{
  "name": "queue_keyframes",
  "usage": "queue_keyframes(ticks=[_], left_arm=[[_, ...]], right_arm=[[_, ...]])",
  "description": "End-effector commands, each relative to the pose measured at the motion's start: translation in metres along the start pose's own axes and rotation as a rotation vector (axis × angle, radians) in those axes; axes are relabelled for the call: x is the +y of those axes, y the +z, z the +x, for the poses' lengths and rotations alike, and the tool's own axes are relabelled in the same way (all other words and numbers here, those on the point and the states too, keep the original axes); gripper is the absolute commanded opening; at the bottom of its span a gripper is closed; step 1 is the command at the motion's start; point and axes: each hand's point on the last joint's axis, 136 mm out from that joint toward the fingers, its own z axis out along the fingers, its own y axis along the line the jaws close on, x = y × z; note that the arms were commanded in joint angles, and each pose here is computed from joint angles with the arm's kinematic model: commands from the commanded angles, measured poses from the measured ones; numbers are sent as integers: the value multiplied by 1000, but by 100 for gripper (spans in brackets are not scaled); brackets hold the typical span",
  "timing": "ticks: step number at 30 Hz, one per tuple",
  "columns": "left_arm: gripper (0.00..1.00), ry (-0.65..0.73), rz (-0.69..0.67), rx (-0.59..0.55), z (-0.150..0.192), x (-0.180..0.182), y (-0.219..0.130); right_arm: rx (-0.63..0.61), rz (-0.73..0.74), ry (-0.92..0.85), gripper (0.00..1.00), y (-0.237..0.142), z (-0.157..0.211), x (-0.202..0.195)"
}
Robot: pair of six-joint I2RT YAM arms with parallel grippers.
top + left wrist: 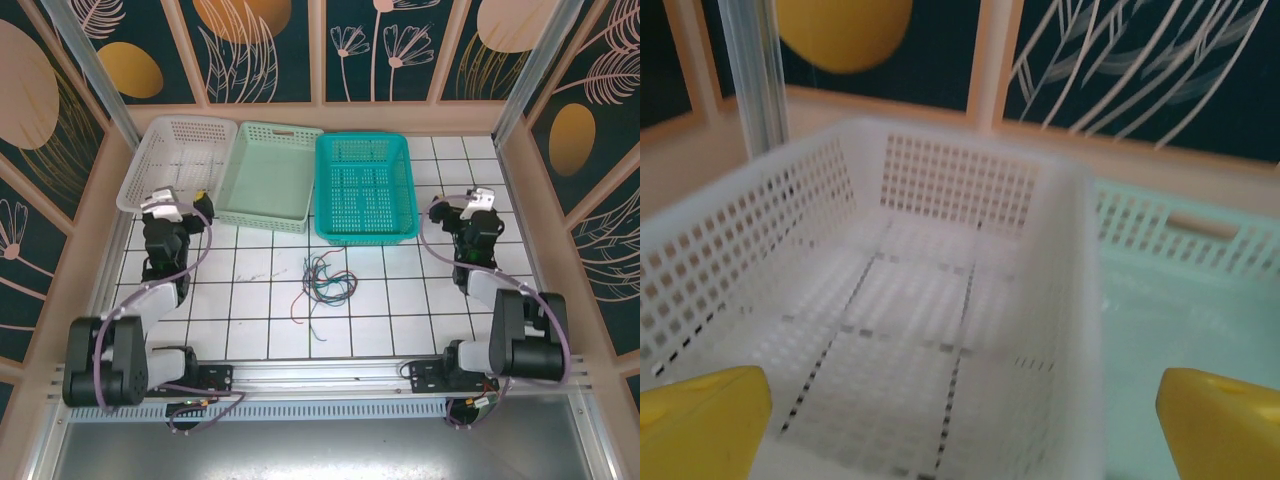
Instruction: Untangle the cables
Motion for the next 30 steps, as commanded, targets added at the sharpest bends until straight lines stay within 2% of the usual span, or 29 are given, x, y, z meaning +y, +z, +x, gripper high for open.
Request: queue_keyframes(ticks=[1,4,7,10,13,16,21,25,30], left_arm=[[99,-150,-44,97,22,10,-18],[99,-173,1,93,3,-3,-22],[99,-120,20,126,-19,-16,-11],[98,-63,32,230,-18,-27,12],[98,-43,22,356,-1,-32,35],[97,-44,47,411,9,-40,51],[95,-18,53,486,23,-44,78],[88,-6,66,603,55,-47,95],[86,16,35,684,89,-43,108]], right_arm=[[129,46,76,96,-9,17,-7],[209,-56,118,88,-5,8,16],[349,-119,130,77,14,1,43],[479,-124,79,67,36,0,68],[535,-138,33,65,51,3,94],[567,-109,13,65,62,10,103],[646,-35,12,65,76,29,94],[683,-20,1,66,82,42,92],[722,-32,-10,65,87,53,94]])
